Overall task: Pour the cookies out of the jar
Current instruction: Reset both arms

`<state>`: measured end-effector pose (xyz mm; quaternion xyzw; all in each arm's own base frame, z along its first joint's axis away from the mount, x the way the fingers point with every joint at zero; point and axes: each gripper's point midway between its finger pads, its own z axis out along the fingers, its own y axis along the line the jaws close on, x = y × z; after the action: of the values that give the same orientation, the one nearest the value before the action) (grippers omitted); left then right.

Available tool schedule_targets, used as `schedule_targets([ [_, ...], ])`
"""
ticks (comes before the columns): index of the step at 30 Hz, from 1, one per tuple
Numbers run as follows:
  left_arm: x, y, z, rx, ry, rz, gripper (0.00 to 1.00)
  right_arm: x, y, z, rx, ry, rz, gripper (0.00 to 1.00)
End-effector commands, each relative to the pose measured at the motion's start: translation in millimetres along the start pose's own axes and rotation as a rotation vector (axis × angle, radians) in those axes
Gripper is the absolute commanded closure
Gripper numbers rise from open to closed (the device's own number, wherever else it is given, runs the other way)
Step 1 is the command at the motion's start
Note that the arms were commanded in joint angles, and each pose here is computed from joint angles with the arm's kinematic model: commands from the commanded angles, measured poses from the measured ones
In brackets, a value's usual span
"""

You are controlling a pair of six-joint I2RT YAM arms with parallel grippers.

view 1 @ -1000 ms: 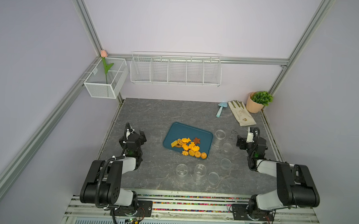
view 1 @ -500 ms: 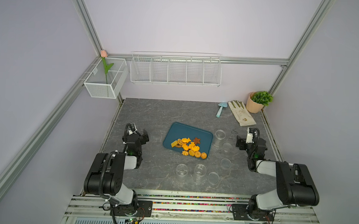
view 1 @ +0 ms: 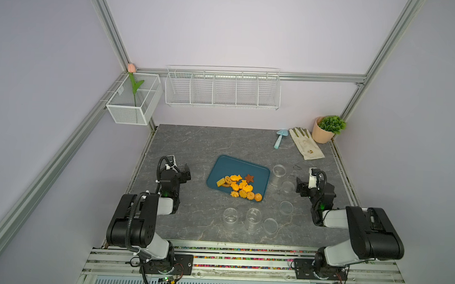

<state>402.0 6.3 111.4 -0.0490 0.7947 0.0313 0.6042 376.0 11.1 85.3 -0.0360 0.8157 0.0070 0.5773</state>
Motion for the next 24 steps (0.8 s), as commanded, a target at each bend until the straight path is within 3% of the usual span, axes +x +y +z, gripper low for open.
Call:
schedule_targets([
  [1, -4.5, 3.2, 2.6, -0.012, -0.01, 0.005, 0.01, -14.8, 1.7, 0.2, -0.005, -0.059, -0.038, 0.11],
  [7, -4.9, 3.0, 2.9, -0.012, -0.009, 0.005, 0.01, -14.0, -0.9, 0.3, 0.01, -0.056, -0.033, 0.11],
  [11, -4.8, 3.1, 2.9, -0.011, -0.008, 0.006, 0.01, -14.3, -29.6, -5.1, 0.166, -0.079, 0.045, 0.11],
  [14, -3.9, 3.8, 2.8, -0.015, -0.007, 0.005, 0.01, -14.1, -36.8, -13.5, 0.207, -0.114, 0.063, 0.11],
  [19, -4.1, 3.9, 3.0, -0.016, -0.01, 0.006, 0.01, -16.2, -14.9, -11.8, 0.089, -0.126, 0.01, 0.11],
  [24, -5.0, 5.5, -0.8, -0.021, -0.028, 0.002, 0.01, -15.7, -12.2, -12.6, 0.08, -0.127, 0.0, 0.11],
])
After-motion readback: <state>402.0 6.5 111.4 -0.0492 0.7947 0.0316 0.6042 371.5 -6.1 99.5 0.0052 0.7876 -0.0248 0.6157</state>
